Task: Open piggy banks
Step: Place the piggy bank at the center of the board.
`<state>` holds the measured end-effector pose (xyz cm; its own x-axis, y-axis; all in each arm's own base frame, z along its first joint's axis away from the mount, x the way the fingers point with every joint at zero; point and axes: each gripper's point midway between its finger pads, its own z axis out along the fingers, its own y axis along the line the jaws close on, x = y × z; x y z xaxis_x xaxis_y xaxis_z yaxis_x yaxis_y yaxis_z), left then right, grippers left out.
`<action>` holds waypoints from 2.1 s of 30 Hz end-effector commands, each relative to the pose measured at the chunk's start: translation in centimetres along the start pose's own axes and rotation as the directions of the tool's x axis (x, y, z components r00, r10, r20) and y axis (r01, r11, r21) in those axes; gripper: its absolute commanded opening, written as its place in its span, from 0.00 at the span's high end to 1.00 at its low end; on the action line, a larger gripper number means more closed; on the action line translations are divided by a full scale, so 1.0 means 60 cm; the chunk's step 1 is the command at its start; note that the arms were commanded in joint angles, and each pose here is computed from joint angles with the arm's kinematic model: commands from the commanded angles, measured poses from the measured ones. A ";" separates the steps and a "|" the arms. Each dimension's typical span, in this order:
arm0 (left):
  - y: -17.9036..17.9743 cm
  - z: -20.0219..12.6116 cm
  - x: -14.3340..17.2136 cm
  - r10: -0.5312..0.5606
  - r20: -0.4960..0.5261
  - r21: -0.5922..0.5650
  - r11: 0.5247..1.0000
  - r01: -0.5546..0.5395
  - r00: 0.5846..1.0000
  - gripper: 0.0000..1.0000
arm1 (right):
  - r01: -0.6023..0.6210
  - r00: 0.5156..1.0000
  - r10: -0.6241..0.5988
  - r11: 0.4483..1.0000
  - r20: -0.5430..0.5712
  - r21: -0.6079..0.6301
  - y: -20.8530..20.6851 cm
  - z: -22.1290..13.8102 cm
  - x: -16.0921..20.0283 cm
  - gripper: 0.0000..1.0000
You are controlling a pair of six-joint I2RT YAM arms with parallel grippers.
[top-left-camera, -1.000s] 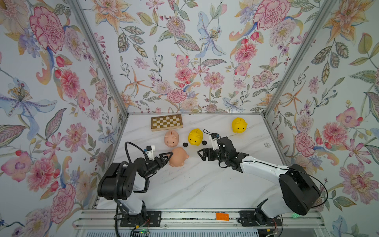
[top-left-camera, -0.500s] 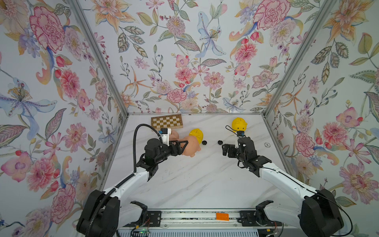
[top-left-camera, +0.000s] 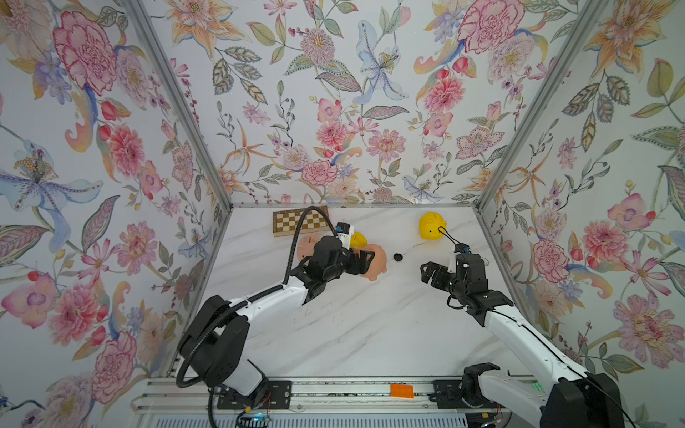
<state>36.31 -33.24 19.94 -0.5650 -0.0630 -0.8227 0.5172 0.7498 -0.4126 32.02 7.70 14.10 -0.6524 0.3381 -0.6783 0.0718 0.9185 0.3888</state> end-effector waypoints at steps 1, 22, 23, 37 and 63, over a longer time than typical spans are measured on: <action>-0.005 0.042 -0.037 0.089 0.036 -0.110 0.990 -0.085 0.995 0.62 | -0.032 0.999 0.031 0.998 -0.038 -0.045 0.007 -0.011 0.021 0.01; 0.032 0.262 -0.090 0.297 0.121 -0.460 0.862 -0.212 0.947 0.62 | 0.003 0.998 0.005 0.989 0.057 -0.145 0.032 -0.097 0.003 0.01; 0.036 0.266 -0.090 0.295 0.124 -0.479 0.854 -0.203 0.948 0.62 | 0.000 0.998 0.008 0.990 0.056 -0.143 0.031 -0.098 0.003 0.01; 0.051 0.310 -0.038 0.246 0.097 -0.509 0.845 -0.165 0.964 0.61 | 0.007 0.998 0.004 0.983 0.057 -0.184 0.045 -0.109 -0.004 0.01; 0.023 0.239 -0.083 0.241 0.082 -0.557 0.816 -0.157 0.967 0.01 | 0.032 0.999 -0.029 0.998 0.045 -0.062 0.025 -0.061 -0.078 0.01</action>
<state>49.73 -42.22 11.85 -0.4145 0.1172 -0.9025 0.1844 0.9819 0.0428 31.06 7.63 19.17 -0.6380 0.3429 -0.6895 -0.0046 0.8937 0.4487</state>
